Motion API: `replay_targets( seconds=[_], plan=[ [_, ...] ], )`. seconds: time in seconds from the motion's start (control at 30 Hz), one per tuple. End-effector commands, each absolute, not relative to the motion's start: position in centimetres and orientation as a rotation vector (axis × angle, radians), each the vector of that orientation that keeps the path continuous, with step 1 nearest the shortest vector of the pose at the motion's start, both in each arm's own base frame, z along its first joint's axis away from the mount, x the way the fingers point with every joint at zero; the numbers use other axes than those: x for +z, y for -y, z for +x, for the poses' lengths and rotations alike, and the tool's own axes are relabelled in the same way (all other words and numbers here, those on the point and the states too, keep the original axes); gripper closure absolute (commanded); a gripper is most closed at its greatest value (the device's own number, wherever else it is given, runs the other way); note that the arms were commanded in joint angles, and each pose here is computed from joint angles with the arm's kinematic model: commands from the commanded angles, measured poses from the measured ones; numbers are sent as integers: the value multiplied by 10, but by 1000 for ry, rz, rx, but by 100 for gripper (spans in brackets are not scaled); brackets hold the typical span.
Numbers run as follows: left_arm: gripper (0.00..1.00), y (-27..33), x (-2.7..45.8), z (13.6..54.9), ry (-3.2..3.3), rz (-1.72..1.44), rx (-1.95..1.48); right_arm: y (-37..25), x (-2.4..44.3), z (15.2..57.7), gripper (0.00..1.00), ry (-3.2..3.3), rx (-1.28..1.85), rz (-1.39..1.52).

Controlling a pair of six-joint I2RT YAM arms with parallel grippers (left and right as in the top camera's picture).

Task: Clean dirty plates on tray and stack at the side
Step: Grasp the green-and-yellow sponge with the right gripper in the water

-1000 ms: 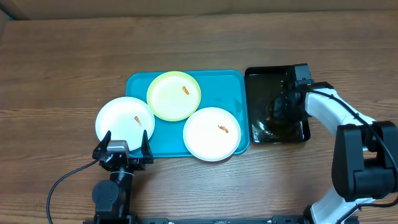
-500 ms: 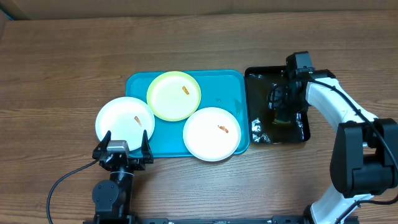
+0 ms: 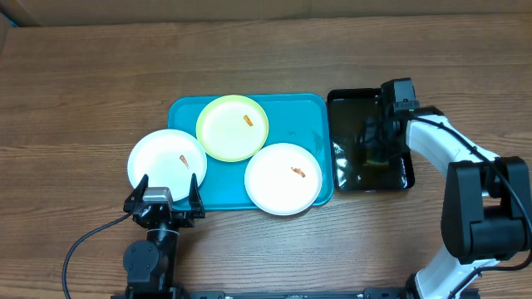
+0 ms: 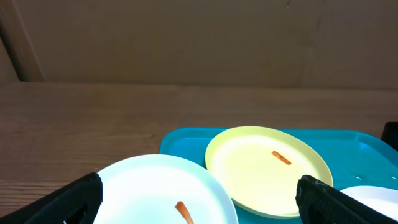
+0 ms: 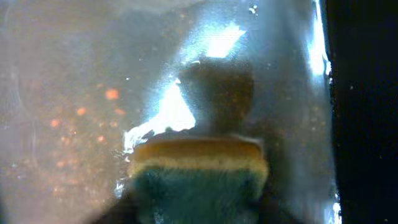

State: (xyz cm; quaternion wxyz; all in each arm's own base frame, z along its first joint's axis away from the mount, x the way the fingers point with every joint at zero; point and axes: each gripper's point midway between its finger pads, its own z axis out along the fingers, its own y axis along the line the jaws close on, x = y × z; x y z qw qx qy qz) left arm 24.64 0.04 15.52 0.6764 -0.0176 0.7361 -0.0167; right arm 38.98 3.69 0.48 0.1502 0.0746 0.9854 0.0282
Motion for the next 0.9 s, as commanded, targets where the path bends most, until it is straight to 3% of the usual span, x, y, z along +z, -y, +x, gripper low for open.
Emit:
replay_targets(
  seconds=[0.0, 0.07, 0.1, 0.13, 0.17, 0.23, 0.6, 0.67, 0.73, 0.77, 0.8, 0.87],
  plan=[
    [0, 0, 156, 246, -1649, -20, -28, -39, 4, 392, 96, -2817, 102, 210],
    [0, 0, 156, 246, -1649, -20, -28, -43, 8, 397, 96, -2806, 136, 203],
    [0, 0, 156, 246, -1648, -20, -28, -45, 11, 399, 82, -2802, 149, 202],
    [0, 0, 156, 246, -1649, -20, -28, -46, 13, 400, 42, -2804, 163, 200],
    [0, 0, 156, 246, -1649, -20, -28, -48, 16, 400, 16, -2807, 177, 197],
    [0, 0, 156, 246, -1649, -20, -28, -50, 21, 402, 7, -2809, 187, 196],
    [0, 0, 156, 246, -1649, -20, -28, -50, 27, 416, 7, -2754, 191, 189],
    [0, 0, 156, 246, -1649, -20, -28, -50, 27, 417, 21, -2748, 192, 189],
    [0, 0, 156, 246, -1648, -20, -28, -50, 27, 418, 62, -2744, 193, 188],
    [0, 0, 156, 246, -1649, -20, -28, -50, 27, 418, 73, -2744, 193, 188],
    [0, 0, 156, 246, -1649, -20, -28, -50, 27, 418, 77, -2745, 193, 188],
    [0, 0, 156, 246, -1649, -20, -28, -50, 27, 418, 74, -2745, 193, 188]
  ],
)
